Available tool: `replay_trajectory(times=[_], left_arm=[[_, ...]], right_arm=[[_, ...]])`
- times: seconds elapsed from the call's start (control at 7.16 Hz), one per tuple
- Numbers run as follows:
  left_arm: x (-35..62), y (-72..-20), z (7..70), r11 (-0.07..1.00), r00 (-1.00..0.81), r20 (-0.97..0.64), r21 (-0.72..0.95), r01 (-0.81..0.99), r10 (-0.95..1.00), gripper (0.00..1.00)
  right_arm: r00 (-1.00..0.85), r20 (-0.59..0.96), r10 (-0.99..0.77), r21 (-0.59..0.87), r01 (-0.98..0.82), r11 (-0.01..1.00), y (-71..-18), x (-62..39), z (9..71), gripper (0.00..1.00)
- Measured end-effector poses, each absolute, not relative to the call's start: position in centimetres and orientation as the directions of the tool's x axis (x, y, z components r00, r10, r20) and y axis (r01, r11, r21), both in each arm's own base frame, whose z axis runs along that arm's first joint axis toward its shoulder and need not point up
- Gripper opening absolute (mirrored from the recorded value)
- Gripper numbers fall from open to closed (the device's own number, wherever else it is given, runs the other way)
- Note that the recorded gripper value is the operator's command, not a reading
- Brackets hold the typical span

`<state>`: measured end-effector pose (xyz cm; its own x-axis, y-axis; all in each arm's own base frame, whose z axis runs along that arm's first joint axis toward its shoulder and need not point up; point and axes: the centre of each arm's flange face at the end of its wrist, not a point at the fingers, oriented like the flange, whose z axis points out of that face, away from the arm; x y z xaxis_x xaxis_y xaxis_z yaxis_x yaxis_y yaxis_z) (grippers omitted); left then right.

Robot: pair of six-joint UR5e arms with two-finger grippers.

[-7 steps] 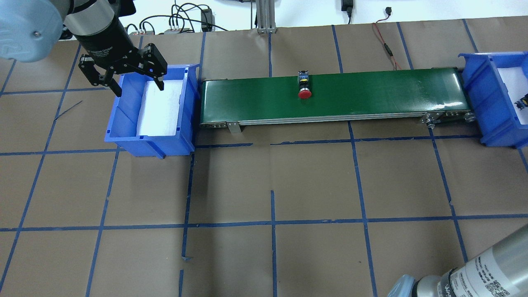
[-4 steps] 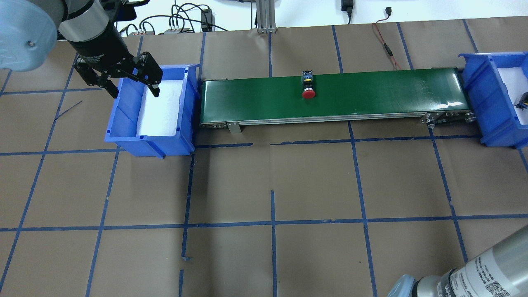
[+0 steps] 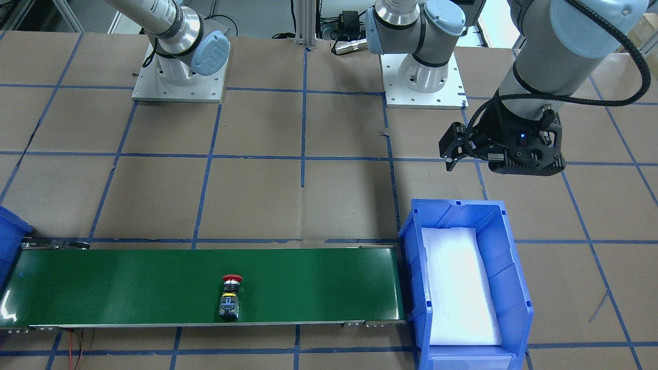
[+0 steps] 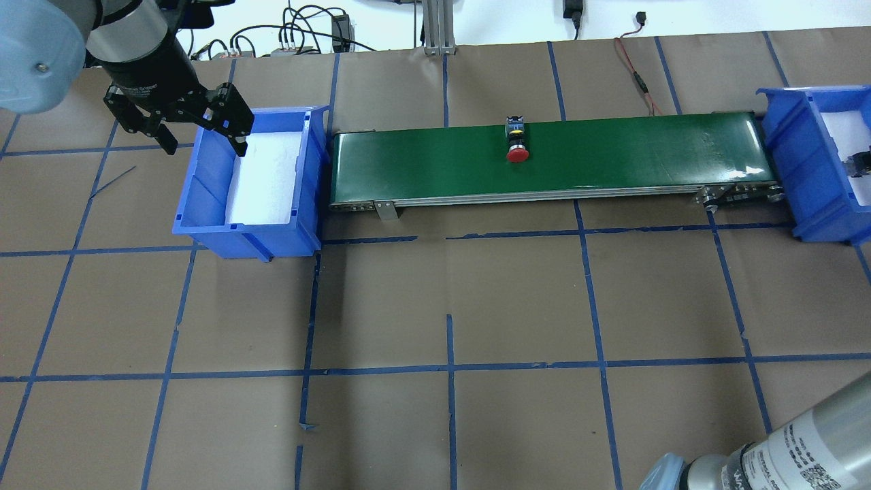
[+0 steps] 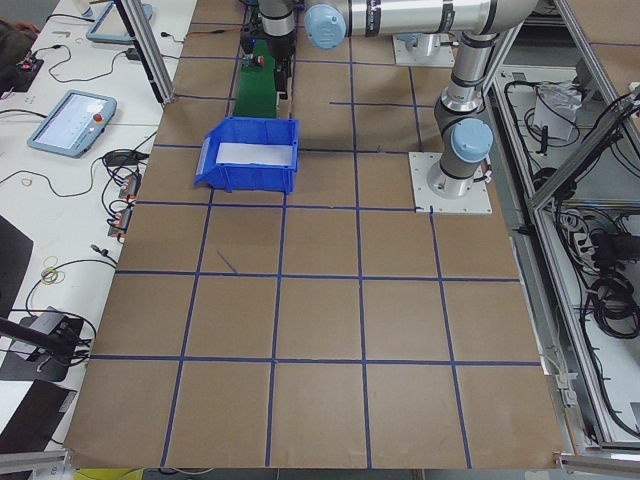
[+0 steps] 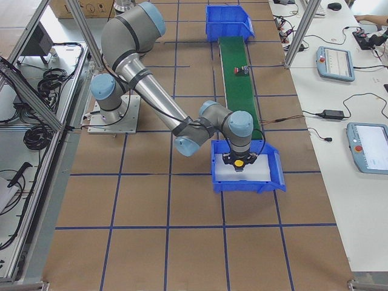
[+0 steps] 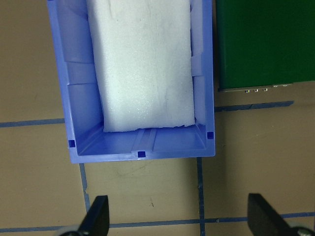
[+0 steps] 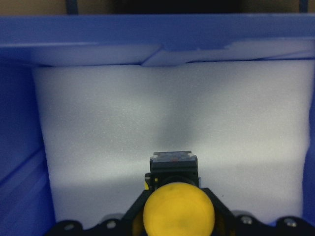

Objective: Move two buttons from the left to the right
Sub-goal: 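Lower the yellow-capped button into the far bin and open the right gripper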

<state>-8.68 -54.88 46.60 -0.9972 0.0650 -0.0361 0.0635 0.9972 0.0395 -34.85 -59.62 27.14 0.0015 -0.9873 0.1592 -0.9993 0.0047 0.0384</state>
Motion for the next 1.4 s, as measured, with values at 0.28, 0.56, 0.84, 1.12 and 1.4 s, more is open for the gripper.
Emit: replay_trajectory(times=[0.28, 0.56, 0.84, 1.12, 1.4], left_arm=[[-8.6, -54.9, 46.6, 0.997, -0.997, -0.037, 0.038, 0.063, 0.064, 1.0], [-8.5, -54.9, 46.7, 0.997, -0.997, -0.039, 0.036, 0.065, 0.066, 1.0], [-8.4, -55.0, 46.7, 0.997, -0.997, -0.04, 0.03, 0.067, 0.068, 1.0], [-8.4, -55.1, 46.8, 0.997, -0.997, -0.041, 0.024, 0.067, 0.068, 1.0], [-8.4, -55.2, 46.9, 0.998, -0.997, -0.041, 0.018, 0.067, 0.068, 1.0]], right_arm=[[0.11, 0.119, -0.987, 0.095, -0.991, -0.099, -59.3, -35.3, 26.5, 0.11], [0.129, 0.093, -0.987, 0.122, -0.986, -0.118, -59.1, -35.6, 25.9, 0.99], [0.133, 0.091, -0.987, 0.118, -0.985, -0.122, -59.0, -35.4, 25.5, 1.0], [0.134, 0.108, -0.985, 0.136, -0.984, -0.118, -58.9, -35.4, 25.9, 1.0], [0.112, 0.154, -0.982, 0.141, -0.986, -0.091, -58.7, -34.5, 29.0, 1.0]])
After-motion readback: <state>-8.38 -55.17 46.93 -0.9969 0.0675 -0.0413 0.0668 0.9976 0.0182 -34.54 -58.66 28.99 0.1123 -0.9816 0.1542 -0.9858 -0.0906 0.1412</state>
